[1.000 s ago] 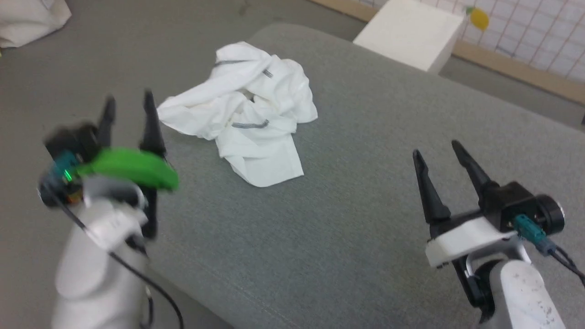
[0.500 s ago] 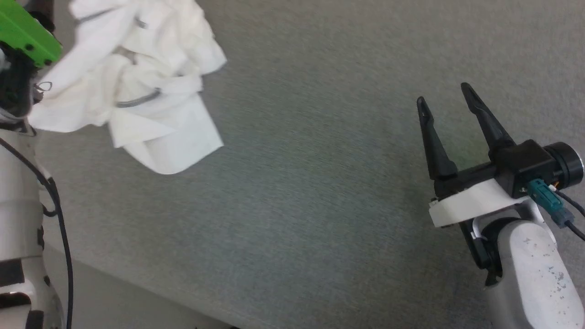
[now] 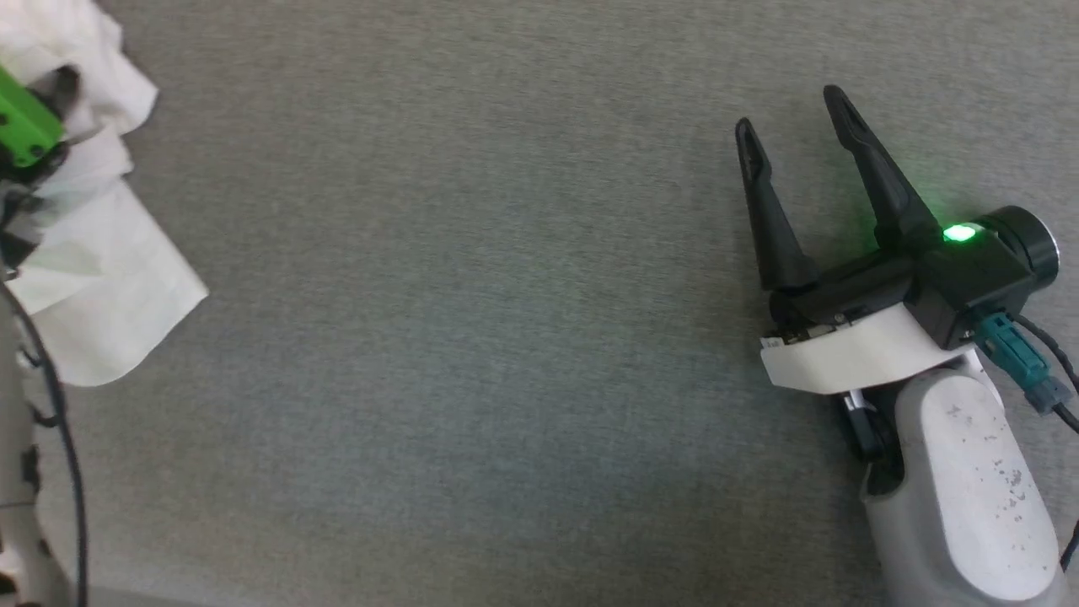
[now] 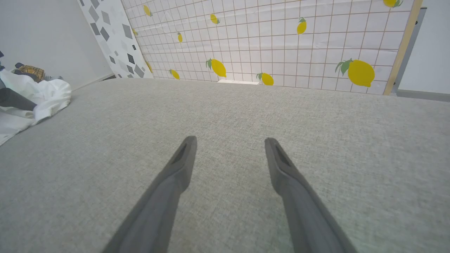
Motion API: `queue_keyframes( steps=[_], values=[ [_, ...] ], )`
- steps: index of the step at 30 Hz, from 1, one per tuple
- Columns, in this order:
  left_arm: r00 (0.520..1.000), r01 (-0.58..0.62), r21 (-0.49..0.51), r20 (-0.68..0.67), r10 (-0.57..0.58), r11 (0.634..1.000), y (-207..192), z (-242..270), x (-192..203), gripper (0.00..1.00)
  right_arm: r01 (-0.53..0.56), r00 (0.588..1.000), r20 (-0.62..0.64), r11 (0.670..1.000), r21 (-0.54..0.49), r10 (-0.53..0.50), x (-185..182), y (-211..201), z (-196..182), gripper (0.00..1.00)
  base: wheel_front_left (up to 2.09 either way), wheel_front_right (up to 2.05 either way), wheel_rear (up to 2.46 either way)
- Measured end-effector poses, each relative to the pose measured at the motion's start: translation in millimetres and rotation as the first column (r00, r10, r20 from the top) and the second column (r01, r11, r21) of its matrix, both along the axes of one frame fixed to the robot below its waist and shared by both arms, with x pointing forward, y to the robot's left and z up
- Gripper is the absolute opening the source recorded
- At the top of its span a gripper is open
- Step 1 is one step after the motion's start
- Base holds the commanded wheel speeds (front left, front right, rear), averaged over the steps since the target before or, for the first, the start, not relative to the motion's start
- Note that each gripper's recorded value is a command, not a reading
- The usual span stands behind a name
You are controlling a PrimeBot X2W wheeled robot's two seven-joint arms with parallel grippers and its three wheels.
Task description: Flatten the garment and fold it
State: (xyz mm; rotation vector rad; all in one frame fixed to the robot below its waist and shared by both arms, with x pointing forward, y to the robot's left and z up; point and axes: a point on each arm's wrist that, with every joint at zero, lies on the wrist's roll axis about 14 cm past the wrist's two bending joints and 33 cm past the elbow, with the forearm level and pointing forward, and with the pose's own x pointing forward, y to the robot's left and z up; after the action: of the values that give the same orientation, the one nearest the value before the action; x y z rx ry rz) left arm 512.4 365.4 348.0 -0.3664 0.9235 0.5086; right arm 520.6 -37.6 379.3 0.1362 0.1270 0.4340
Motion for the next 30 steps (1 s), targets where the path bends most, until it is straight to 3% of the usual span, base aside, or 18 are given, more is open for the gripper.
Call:
queue_keyframes(
  steps=[3,6,9,12,15,21,26,30],
  values=[
    [1.0,0.022,0.055,0.004,-0.022,0.998,5.2,5.3,-2.1,0.0,0.016,1.0,0.006,1.0,-0.009,-0.016,-0.6,-6.7,2.1,1.0,0.0,0.0,0.0],
    [0.995,0.034,0.204,0.083,-0.052,0.978,17.4,20.6,-2.7,0.0,0.036,0.999,0.003,0.999,-0.017,-0.036,-2.5,-14.9,4.7,1.0,0.0,0.0,0.0],
    [0.973,0.013,0.371,0.208,-0.097,0.928,30.4,53.9,4.0,0.0,0.065,0.998,-0.007,0.997,-0.036,-0.066,-7.9,-27.3,6.4,1.0,0.0,0.0,0.0],
    [0.918,0.007,0.515,0.337,-0.21,0.857,35.1,108.6,17.7,0.0,0.093,0.995,-0.025,0.994,-0.057,-0.094,-20.4,-40.0,8.5,1.0,0.0,0.0,0.0],
    [0.824,-0.017,0.634,0.447,-0.349,0.773,32.4,173.7,28.4,0.0,0.112,0.993,-0.039,0.991,-0.075,-0.115,-35.6,-49.9,14.1,1.0,0.0,0.0,0.0],
    [0.556,-0.1,0.769,0.57,-0.606,0.631,-13.0,313.3,32.9,0.0,0.169,0.986,0.01,0.984,-0.053,-0.169,-57.5,-68.3,52.2,1.0,0.0,0.0,0.0],
    [0.35,-0.113,0.794,0.595,-0.724,0.598,-72.9,392.0,22.9,0.0,0.211,0.976,0.069,0.977,-0.036,-0.209,-75.8,-83.1,84.2,1.0,0.0,0.0,0.0],
    [0.154,-0.089,0.786,0.618,-0.771,0.612,-138.1,442.3,11.1,0.0,0.253,0.963,0.107,0.967,-0.03,-0.248,-92.3,-98.9,105.3,1.0,0.0,0.0,0.0]
  ],
)
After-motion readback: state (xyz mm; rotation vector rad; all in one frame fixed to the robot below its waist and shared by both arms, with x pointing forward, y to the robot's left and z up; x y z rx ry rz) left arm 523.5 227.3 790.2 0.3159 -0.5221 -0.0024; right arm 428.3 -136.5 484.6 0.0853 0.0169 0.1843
